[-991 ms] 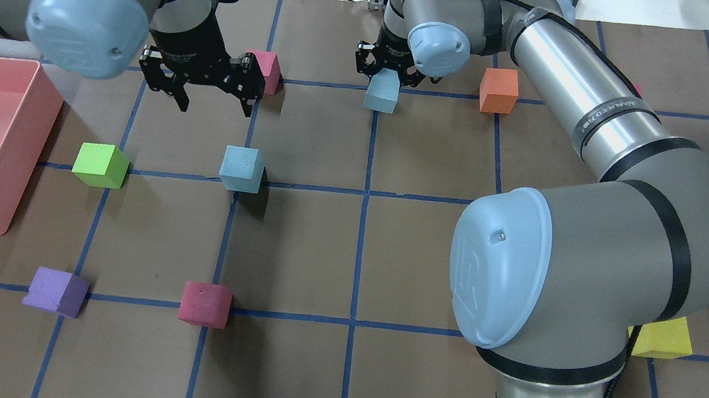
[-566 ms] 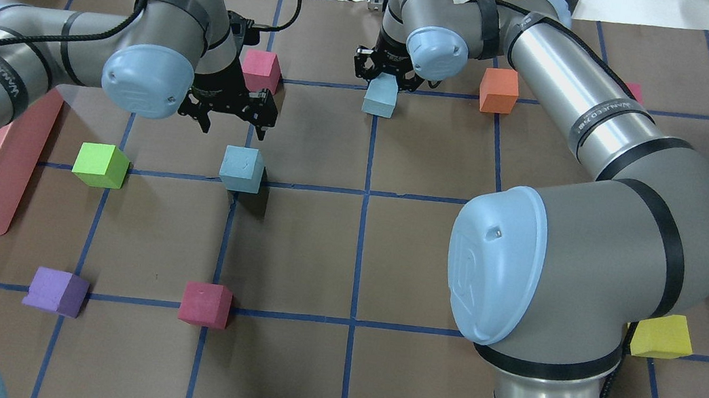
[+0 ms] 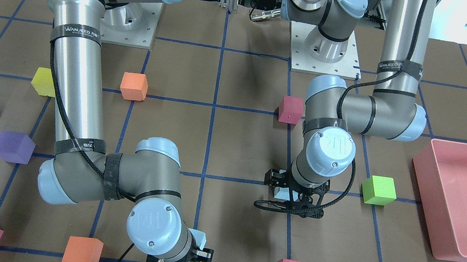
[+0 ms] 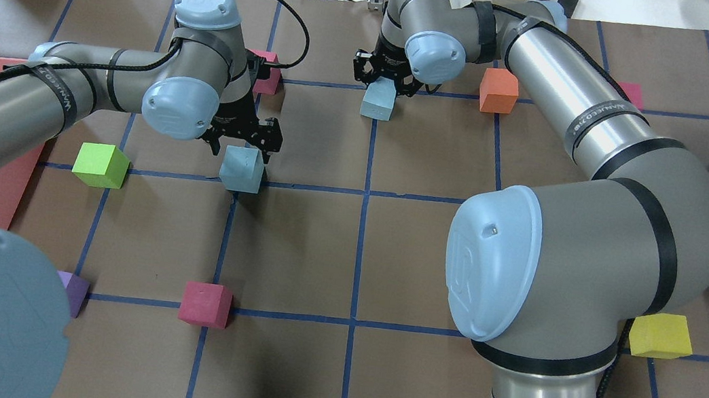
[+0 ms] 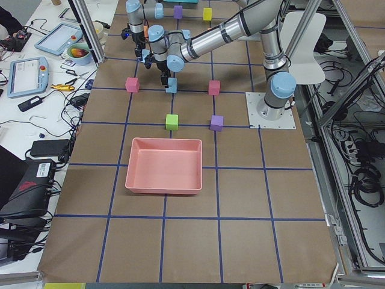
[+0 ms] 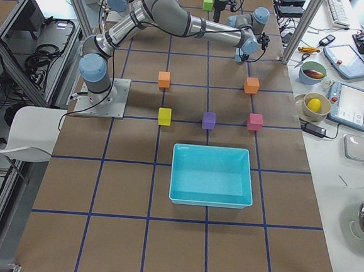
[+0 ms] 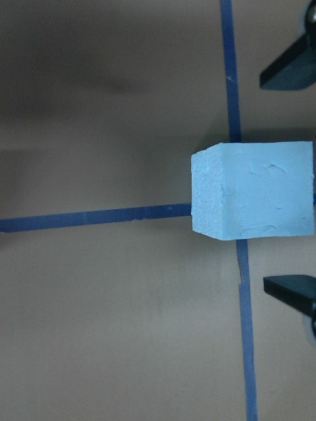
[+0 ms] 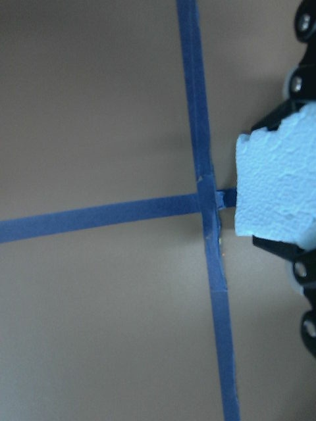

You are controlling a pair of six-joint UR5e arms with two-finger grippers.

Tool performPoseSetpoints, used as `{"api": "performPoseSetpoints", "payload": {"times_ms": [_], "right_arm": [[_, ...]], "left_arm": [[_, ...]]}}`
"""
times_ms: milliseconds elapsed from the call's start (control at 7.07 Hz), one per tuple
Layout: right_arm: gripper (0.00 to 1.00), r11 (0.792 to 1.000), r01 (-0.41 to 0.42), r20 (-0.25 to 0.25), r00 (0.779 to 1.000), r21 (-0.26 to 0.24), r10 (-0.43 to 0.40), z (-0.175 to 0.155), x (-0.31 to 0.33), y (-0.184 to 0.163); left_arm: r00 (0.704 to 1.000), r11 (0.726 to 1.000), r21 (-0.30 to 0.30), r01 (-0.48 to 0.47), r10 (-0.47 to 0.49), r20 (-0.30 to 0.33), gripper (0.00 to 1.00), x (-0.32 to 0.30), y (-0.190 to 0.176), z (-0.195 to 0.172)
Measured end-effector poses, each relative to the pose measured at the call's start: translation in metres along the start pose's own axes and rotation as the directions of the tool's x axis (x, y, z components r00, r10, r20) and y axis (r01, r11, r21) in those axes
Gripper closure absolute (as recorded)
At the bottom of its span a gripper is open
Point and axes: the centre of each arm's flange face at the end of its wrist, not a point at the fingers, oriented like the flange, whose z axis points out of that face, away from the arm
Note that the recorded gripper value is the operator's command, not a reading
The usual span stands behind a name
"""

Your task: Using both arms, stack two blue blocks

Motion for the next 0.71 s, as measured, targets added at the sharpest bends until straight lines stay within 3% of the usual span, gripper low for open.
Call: {"api": "performPoseSetpoints", "payload": {"times_ms": [142,425,708], "right_arm": [[0.00,1.000,0.000,0.000,1.000,0.001,0.000,0.001,0.000,0.000],[0.00,1.000,-0.001,0.003,1.000,0.004,0.001,0.002,0.000,-0.001],[0.00,1.000,-0.008,0.005,1.000,0.008,0.008,-0.002,0.000,-0.001]], "left_arm": [[1.000,0.999,-0.039,0.001,-0.001,-0.002,0.00,0.001,0.002,0.020],[1.000,0.997,-0.071,0.002,-0.002,-0.001,0.41,0.002,0.006,0.039],[1.000,0.998,-0.058,0.002,-0.002,0.000,0.51,0.001,0.005,0.034]]}}
